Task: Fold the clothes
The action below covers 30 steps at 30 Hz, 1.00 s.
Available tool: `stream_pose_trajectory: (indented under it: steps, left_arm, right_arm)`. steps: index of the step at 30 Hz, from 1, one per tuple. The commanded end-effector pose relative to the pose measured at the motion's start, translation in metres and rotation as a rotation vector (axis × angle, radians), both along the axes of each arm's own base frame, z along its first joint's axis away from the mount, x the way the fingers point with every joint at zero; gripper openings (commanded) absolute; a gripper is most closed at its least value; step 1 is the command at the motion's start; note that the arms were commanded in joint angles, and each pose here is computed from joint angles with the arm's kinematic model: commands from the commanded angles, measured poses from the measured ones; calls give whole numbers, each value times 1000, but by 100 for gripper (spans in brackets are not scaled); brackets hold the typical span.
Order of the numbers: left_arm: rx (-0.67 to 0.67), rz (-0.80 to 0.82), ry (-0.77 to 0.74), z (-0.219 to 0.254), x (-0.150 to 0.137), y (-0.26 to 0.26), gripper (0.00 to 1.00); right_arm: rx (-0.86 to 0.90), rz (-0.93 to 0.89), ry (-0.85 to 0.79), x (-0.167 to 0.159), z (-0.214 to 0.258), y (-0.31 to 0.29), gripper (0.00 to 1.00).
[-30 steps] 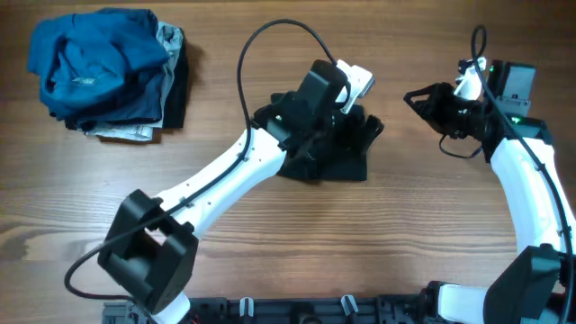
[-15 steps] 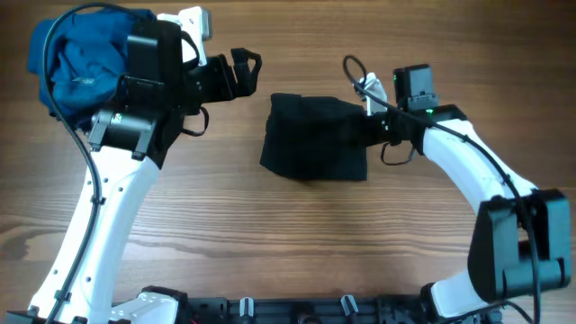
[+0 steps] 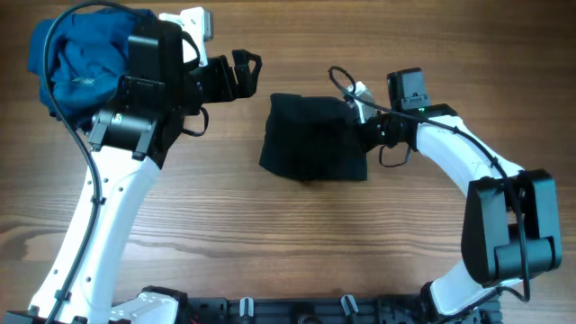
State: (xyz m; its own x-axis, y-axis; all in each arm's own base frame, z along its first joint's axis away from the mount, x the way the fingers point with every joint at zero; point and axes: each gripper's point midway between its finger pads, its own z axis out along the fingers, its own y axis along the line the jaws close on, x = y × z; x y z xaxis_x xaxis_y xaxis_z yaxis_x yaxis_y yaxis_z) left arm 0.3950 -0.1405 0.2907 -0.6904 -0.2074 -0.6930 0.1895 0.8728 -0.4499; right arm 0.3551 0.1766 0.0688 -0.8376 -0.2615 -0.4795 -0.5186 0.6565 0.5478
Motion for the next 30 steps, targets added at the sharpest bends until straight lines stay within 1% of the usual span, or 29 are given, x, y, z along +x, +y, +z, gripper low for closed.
stream_pose_trajectory:
  steps: [1, 3, 6, 7, 9, 10, 11, 13, 15, 17, 19, 20, 21, 23, 25, 27, 29, 30]
  left_arm:
    - [25, -2, -6, -3, 1, 2, 100]
    - [25, -2, -6, -3, 1, 2, 100]
    - [27, -3, 2, -5, 0, 2, 100]
    - [28, -3, 4, -5, 0, 2, 100]
    - [28, -3, 5, -5, -1, 2, 100]
    - [29, -3, 7, -6, -1, 2, 100]
    - [29, -3, 9, -6, -1, 3, 100]
    - [46, 19, 12, -8, 0, 7, 100]
    - [65, 38, 7, -9, 2, 11, 100]
    - [65, 38, 7, -9, 2, 11, 100]
    - [65, 38, 7, -9, 2, 11, 100]
    - [65, 38, 8, -9, 2, 11, 100]
    - [66, 38, 10, -9, 1, 11, 100]
    - [67, 38, 13, -10, 1, 11, 100]
    - [69, 41, 14, -10, 1, 12, 100]
    - [74, 47, 13, -11, 1, 13, 100]
    - [78, 52, 13, -11, 2, 14, 100]
    - [78, 52, 12, -11, 2, 14, 100]
  right_arm:
    - [62, -104, 105, 0, 13, 4, 4]
    - [87, -183, 131, 1, 35, -4, 4]
    - [122, -326, 117, 0, 79, -34, 4]
    - [104, -397, 111, -1, 89, -50, 4]
    - [-8, -522, 126, -9, 85, -87, 4]
    - [-31, -507, 134, -15, 81, -91, 4]
    - [-27, -440, 115, -18, 80, -84, 4]
    - [-55, -284, 29, -21, 77, -68, 23]
    - [-101, -122, -78, -19, 67, -51, 51]
    - [-138, -60, -111, -9, 49, -37, 56]
    - [-138, -10, -126, 3, 26, -21, 56]
    - [-136, 0, -132, 8, 17, -16, 54]
    - [-120, 20, -138, 13, 7, -8, 50]
    - [-54, 59, -142, 15, 2, 7, 48]
    - [12, 104, -140, 10, 4, 23, 43]
    - [28, 145, -136, 2, 5, 37, 40]
    - [31, 195, -122, -12, 4, 54, 32]
    - [19, 208, -111, -17, 1, 58, 24]
